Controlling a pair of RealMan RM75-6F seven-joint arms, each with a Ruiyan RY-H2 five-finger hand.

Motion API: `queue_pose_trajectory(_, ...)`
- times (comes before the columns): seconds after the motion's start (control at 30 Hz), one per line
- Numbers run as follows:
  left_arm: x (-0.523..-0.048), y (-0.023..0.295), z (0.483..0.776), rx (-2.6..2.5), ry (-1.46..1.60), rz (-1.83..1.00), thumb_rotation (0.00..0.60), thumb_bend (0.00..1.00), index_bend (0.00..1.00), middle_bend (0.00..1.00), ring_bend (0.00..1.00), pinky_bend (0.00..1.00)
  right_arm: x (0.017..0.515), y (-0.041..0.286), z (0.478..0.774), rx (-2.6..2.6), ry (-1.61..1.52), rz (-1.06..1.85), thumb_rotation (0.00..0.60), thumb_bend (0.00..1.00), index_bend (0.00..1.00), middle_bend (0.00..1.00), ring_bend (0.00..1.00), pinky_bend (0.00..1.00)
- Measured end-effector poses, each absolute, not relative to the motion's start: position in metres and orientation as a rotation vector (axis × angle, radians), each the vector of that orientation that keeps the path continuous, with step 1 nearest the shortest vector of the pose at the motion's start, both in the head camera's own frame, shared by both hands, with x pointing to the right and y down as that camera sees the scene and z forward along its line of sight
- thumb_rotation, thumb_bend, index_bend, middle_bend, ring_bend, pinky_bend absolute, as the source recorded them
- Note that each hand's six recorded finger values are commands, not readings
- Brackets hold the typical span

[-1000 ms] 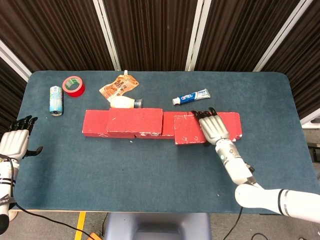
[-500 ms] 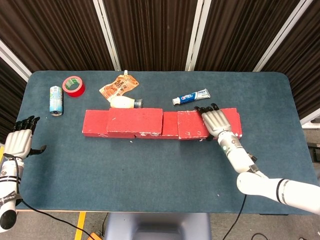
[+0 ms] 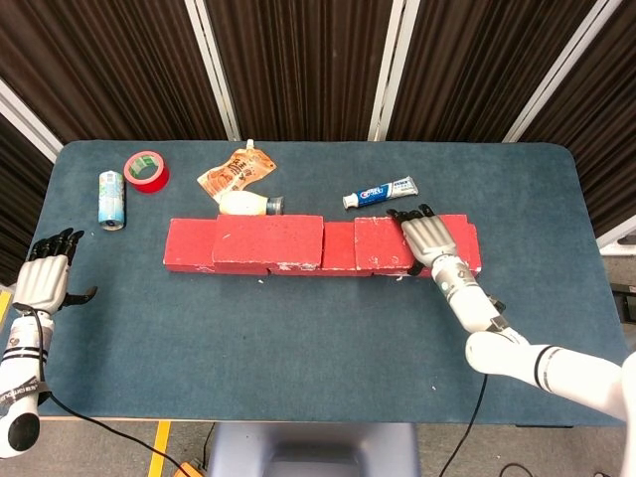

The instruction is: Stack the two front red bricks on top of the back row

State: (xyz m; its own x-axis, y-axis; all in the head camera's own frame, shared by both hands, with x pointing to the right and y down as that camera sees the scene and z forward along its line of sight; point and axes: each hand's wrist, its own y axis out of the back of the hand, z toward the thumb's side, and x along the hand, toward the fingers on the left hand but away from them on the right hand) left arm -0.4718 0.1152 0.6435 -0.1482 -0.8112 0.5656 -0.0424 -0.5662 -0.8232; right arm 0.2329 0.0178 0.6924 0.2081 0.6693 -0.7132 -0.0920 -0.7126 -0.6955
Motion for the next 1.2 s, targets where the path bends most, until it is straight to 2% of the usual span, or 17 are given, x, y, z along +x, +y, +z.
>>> queue_pose_trajectory(0.2,-0.469,0.116,0.644,-1.564,0.968,-1.771,0.600,0.26,0.00,0.00,0.00,0.02,0.222,0.013,0.705,-1.894,-0.583,1.563,0.600,0.22,0.16,0.36,0.37,0.00)
queue_pose_trajectory(0.9,-0.482,0.116,0.639,-1.538,0.967,-1.812,0.600,0.26,0.00,0.00,0.00,0.02,0.171,0.004,0.707,-1.943,-0.562,1.546,0.600,0.22,0.16,0.36,0.37,0.00)
queue_pose_trajectory(1.2,-0.484,0.118,0.639,-1.541,0.965,-1.814,0.600,0.26,0.00,0.00,0.00,0.02,0.171,0.007,0.709,-1.947,-0.546,1.589,0.600,0.22,0.16,0.36,0.37,0.00)
